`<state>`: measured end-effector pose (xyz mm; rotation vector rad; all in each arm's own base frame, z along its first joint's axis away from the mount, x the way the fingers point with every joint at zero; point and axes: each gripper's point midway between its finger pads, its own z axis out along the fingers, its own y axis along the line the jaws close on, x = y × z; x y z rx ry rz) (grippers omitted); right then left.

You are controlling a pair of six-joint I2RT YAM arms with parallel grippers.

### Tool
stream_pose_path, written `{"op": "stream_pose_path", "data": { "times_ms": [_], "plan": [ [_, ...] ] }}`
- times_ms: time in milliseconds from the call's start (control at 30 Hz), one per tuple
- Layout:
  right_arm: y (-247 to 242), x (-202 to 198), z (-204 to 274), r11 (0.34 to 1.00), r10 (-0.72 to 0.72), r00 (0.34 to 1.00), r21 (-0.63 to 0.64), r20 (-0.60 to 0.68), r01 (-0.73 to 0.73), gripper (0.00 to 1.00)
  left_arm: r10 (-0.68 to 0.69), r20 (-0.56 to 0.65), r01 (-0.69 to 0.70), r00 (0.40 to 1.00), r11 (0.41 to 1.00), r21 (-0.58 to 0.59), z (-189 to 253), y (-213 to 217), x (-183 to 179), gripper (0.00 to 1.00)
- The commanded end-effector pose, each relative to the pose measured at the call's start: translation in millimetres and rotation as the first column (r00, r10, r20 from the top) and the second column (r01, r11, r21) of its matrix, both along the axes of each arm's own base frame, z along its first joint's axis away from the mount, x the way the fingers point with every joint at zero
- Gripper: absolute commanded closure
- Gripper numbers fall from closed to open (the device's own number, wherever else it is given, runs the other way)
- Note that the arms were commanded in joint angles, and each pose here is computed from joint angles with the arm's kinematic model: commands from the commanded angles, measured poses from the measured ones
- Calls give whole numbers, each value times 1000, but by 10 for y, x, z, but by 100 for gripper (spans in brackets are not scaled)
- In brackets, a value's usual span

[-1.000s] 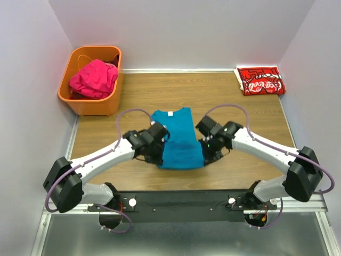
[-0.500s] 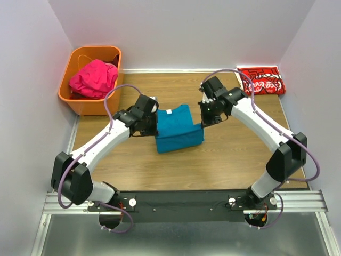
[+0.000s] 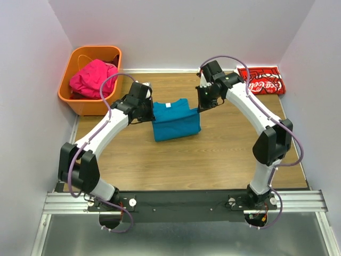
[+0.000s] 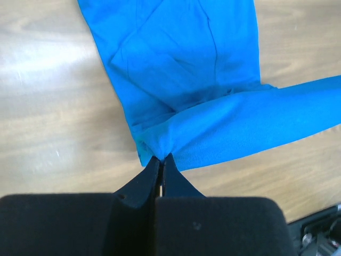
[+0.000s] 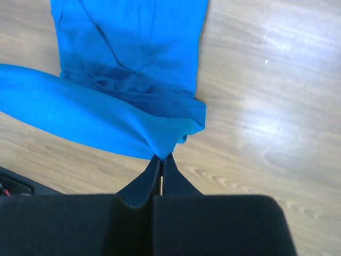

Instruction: Fold and stack the t-shirts

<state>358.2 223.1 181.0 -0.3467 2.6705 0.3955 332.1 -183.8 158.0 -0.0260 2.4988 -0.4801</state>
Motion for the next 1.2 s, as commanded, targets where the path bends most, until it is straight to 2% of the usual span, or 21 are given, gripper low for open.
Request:
{"op": "stream_pose_path", "data": {
  "times_ms": [0, 200, 267, 400, 433, 467, 500, 567, 633, 733, 767, 833, 900, 933, 1000, 1133, 1167],
  "plan": [
    [-39, 207, -69, 1000, 17, 1000, -3, -4, -17, 100, -1, 25, 0, 1000, 1000, 13, -40, 43, 284, 100],
    [-12, 626, -214, 1000, 2, 1000, 23, 5, -2, 100, 44, 19, -45, 999, 999, 8, -251, 107, 657, 100],
    [-12, 702, -327, 1000, 4, 1000, 19, -9, -3, 99, 22, 10, -22, 1000, 1000, 6, -287, 65, 712, 100],
    [20, 423, -431, 997, 55, 995, 65, -83, -50, 100, -17, 7, 17, 1000, 1000, -3, -260, 48, 571, 100],
    [-31, 219, -482, 996, 62, 991, 74, -122, -53, 100, -24, 2, 24, 1000, 1000, 1, -255, 73, 445, 100],
    [-19, 246, -475, 995, 63, 992, 79, -110, -54, 100, -32, 1, 32, 999, 999, 5, -253, 78, 368, 100],
    [-64, 17, -521, 994, 73, 987, 90, -146, -61, 100, -39, -3, 39, 999, 999, 9, -265, 86, 284, 100],
    [-105, -210, -553, 992, 80, 983, 110, -165, -62, 99, -78, -14, 78, 997, 997, 13, -308, 51, -29, 100],
    [-160, -602, -616, 988, 102, 972, 136, -212, -74, 100, -121, -29, 121, 992, 993, 6, -357, -38, -290, 100],
    [-197, -991, -699, 987, 109, 959, 140, -262, -74, 100, -131, -90, 130, 987, 991, -13, -538, -33, -751, 100],
    [-274, -1230, -781, 988, 108, 949, 134, -298, -70, 100, -140, -122, 138, 983, 990, -27, -613, -68, -999, 100],
    [-257, -1523, -845, 987, 117, 932, 141, -344, -72, 100, -155, -152, 150, 976, 988, -49, -671, -120, -1261, 100],
    [-336, -2060, -970, 986, 131, 898, 145, -420, -76, 100, -211, -224, 189, 952, 975, -113, -740, -246, -1815, 100],
    [-288, -2116, -957, 985, 136, 891, 153, -434, -76, 100, -211, -224, 189, 951, 975, -113, -741, -246, -1818, 100],
    [-288, -2519, -938, 980, 160, 856, 181, -491, -79, 100, -249, -292, 209, 923, 964, -163, -742, -307, -2251, 100],
    [-340, -2874, -775, 971, 206, 814, 215, -543, -103, 100, -292, -368, 209, 883, 946, -250, -586, -326, -2756, 100],
    [-334, -2833, -692, 970, 212, 826, 214, -523, -114, 100, -303, -359, 207, 883, 937, -282, -486, -317, -2808, 100]
  ]
}}
